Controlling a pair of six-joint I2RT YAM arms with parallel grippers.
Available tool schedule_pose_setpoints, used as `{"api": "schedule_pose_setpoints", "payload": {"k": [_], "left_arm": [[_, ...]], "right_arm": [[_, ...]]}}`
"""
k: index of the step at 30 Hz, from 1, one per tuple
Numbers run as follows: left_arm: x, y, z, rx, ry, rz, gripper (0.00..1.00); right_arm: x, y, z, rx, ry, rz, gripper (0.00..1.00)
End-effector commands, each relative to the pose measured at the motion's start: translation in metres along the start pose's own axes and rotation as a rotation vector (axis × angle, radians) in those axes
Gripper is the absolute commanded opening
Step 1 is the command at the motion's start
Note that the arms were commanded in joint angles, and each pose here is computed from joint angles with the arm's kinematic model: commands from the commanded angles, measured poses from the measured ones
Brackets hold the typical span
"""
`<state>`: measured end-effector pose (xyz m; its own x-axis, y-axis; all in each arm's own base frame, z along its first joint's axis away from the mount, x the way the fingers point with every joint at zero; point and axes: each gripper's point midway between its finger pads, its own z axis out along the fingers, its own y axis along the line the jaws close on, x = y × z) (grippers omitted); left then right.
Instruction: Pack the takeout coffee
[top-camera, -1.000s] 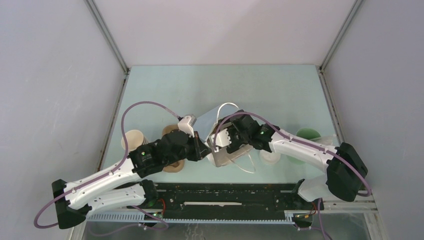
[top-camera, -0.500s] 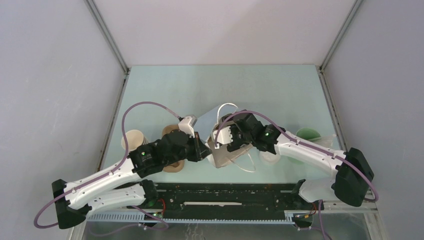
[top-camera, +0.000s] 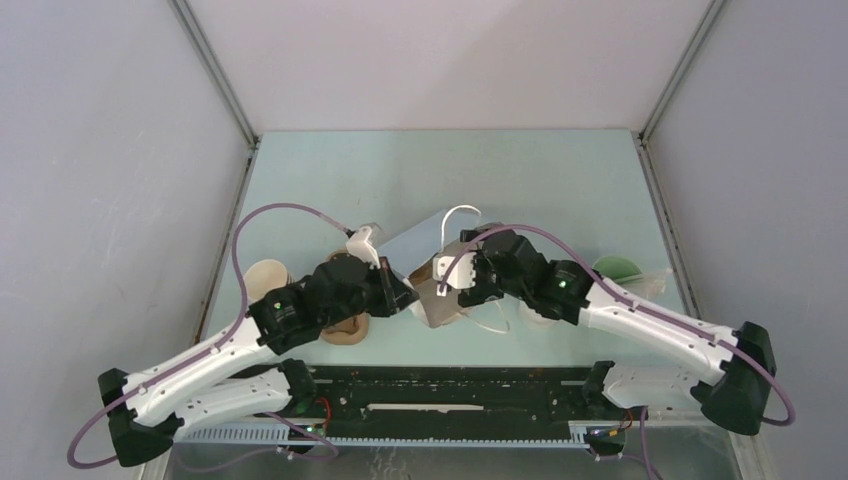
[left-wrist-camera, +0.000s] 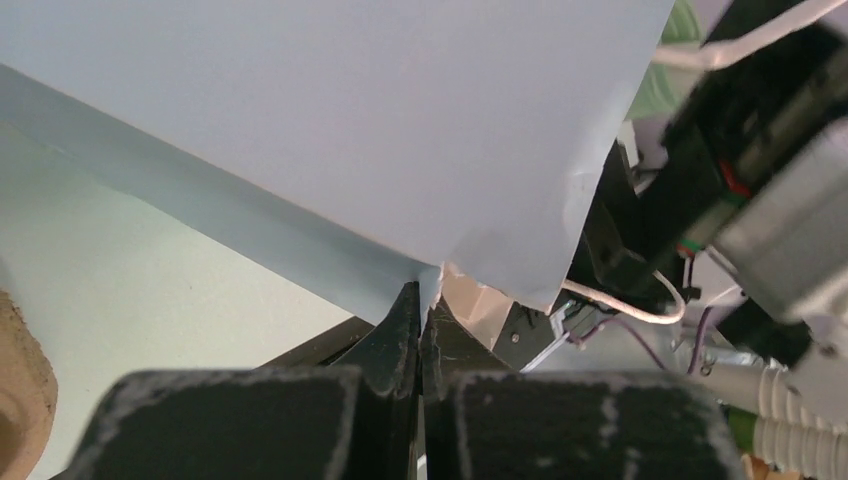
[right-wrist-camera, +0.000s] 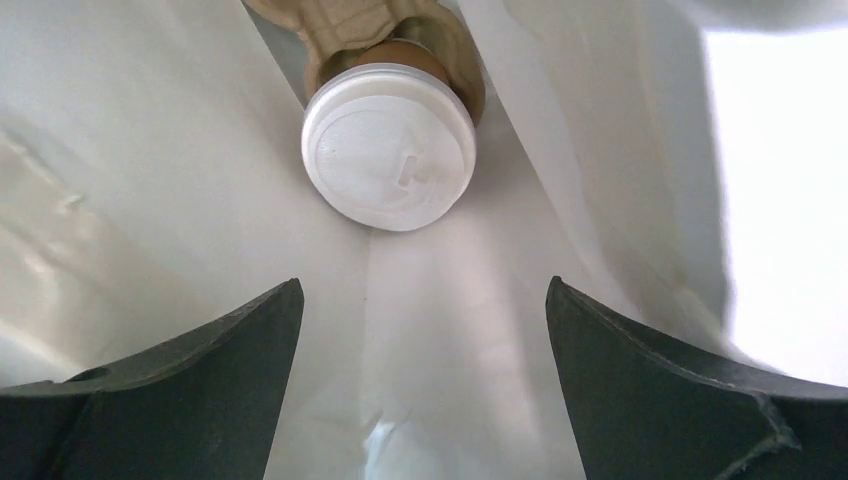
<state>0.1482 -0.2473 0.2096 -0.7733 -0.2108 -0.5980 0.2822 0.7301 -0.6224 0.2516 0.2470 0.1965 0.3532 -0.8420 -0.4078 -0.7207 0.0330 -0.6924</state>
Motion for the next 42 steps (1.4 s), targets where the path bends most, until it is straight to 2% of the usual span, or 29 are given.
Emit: {"api": "schedule_pose_setpoints", "payload": {"k": [1, 10, 16, 19, 23, 27, 37, 42], "left_arm": [[-0.035, -0.027, -0.019, 0.079, -0.074, -0.074, 0.0], [-0.045, -0.038, -0.019, 0.15, -0.033, -0.161, 0.0], [-0.052, -0.045, -0.013, 0.209, 0.001, -0.249, 0.0], [-0.059, -0.049, -0.011, 0.249, 0.007, -0.311, 0.0], [-0.074, -0.056, -0.015, 0.303, -0.006, -0.394, 0.0], [-0.089, -0.054, -0.013, 0.349, -0.02, -0.496, 0.0], [-0.094, -0.022, 0.005, 0.309, -0.04, -0.647, 0.02], [-0.084, -0.013, 0.005, 0.29, -0.038, -0.659, 0.09]], "right_arm": [[-0.013, -0.01, -0.031, 0.062, -0.031, 0.084, 1.0], [-0.03, -0.017, -0.083, 0.151, -0.116, 0.253, 1.0], [-0.047, -0.057, -0.136, 0.307, -0.233, 0.447, 0.96], [-0.051, -0.08, -0.162, 0.391, -0.295, 0.58, 0.98], [-0.036, -0.11, -0.186, 0.558, -0.258, 0.733, 1.0], [-0.024, -0.12, -0.192, 0.629, -0.207, 0.774, 1.0], [-0.014, -0.108, -0.178, 0.565, -0.19, 0.889, 1.0], [-0.013, -0.107, -0.173, 0.529, -0.199, 0.924, 1.0]]}}
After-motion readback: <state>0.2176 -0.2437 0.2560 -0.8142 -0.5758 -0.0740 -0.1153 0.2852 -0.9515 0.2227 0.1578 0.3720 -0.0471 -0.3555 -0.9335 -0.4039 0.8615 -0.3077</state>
